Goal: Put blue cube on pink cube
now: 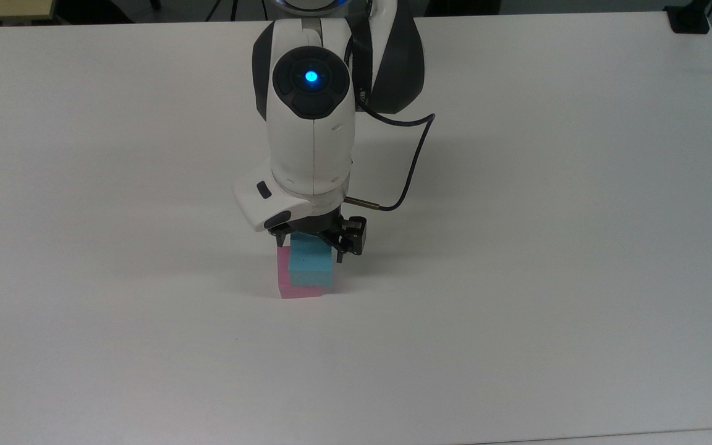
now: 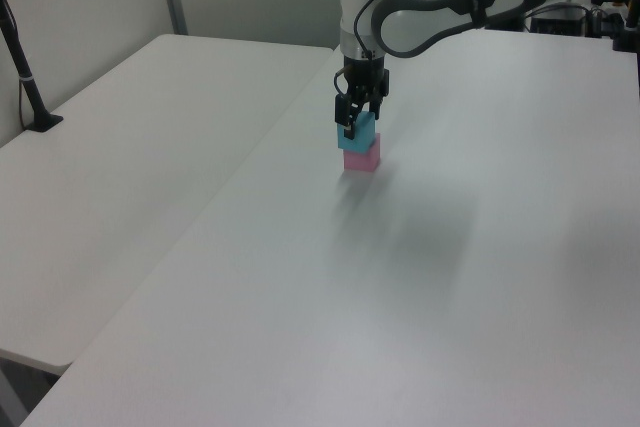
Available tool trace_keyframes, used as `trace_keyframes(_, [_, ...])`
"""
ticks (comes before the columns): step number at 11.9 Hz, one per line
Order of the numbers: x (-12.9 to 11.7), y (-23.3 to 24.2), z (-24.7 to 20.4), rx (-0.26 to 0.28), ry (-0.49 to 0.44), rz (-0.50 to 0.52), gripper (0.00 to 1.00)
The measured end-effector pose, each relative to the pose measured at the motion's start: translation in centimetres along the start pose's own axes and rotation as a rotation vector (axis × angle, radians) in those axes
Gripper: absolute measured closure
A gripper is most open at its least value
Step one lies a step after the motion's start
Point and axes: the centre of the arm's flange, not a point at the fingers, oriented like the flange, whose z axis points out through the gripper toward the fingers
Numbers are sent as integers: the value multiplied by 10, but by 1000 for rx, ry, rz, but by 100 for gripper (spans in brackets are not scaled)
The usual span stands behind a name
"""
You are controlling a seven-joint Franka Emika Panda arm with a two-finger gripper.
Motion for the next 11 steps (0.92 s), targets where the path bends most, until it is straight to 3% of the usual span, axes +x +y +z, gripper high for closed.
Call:
trace_keyframes(1, [0,0,0,0,0,1,0])
trace_keyframes(11, [8,16,-11,-31,26,18,0])
